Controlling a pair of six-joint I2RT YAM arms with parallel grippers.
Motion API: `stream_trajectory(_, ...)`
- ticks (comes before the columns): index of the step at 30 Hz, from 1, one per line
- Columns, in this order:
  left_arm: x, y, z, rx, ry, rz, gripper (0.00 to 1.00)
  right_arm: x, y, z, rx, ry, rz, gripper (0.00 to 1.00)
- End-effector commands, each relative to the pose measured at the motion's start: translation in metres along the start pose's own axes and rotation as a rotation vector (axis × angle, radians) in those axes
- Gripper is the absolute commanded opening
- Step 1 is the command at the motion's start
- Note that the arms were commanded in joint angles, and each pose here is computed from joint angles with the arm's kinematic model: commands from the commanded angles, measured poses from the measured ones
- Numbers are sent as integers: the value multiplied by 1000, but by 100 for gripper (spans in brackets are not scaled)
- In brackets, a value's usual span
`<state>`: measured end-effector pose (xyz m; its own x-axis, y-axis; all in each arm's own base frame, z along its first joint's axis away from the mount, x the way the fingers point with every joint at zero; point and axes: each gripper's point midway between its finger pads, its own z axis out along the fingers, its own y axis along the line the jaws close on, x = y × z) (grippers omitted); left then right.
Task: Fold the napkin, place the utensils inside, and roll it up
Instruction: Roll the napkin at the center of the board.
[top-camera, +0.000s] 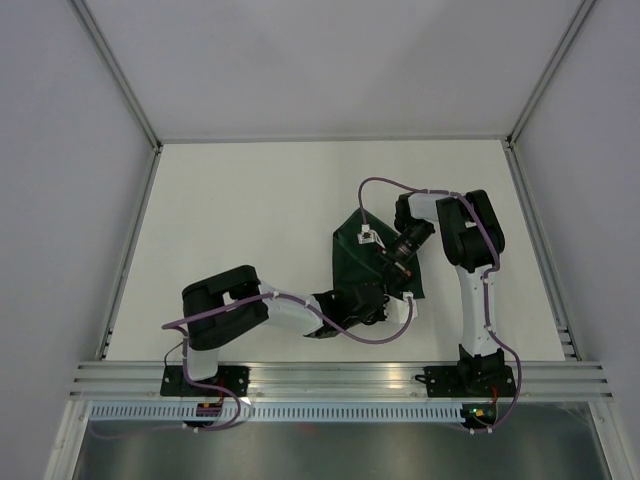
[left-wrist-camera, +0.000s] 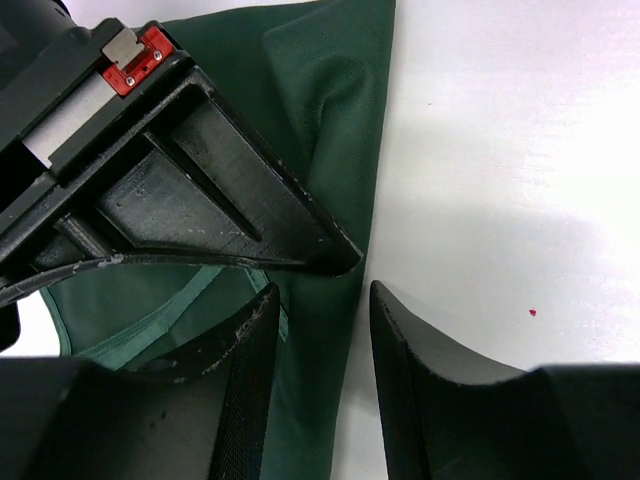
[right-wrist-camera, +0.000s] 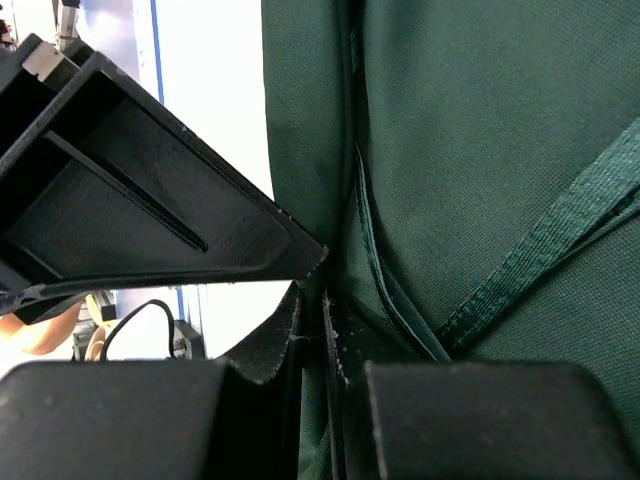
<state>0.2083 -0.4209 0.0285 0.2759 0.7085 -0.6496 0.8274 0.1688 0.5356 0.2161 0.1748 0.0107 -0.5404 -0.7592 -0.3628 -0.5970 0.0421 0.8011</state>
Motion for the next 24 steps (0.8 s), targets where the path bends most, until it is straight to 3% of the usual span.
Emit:
stream_trajectory(1, -1, 1, 8, 30, -21, -7, 47, 7, -40, 0, 80, 46, -123, 5)
stream_trajectory(9, 27, -19, 8, 135, 53, -65, 36, 6, -41, 0, 77, 45, -121, 5)
stream_trajectory(13, 35, -25, 8, 178, 82, -111, 13, 5, -40, -1, 76, 44, -121, 5)
stream_trajectory(16, 38, -31, 9, 218, 97, -157, 2, 4, -39, -2, 79, 43, -126, 6)
stream_trajectory(21, 42, -44, 7, 312, 115, -242, 2, -8, -33, -11, 118, 17, -158, 11)
stream_trajectory(24, 45, -48, 5, 373, 133, -314, 2, -18, -31, -22, 168, -16, -175, 22)
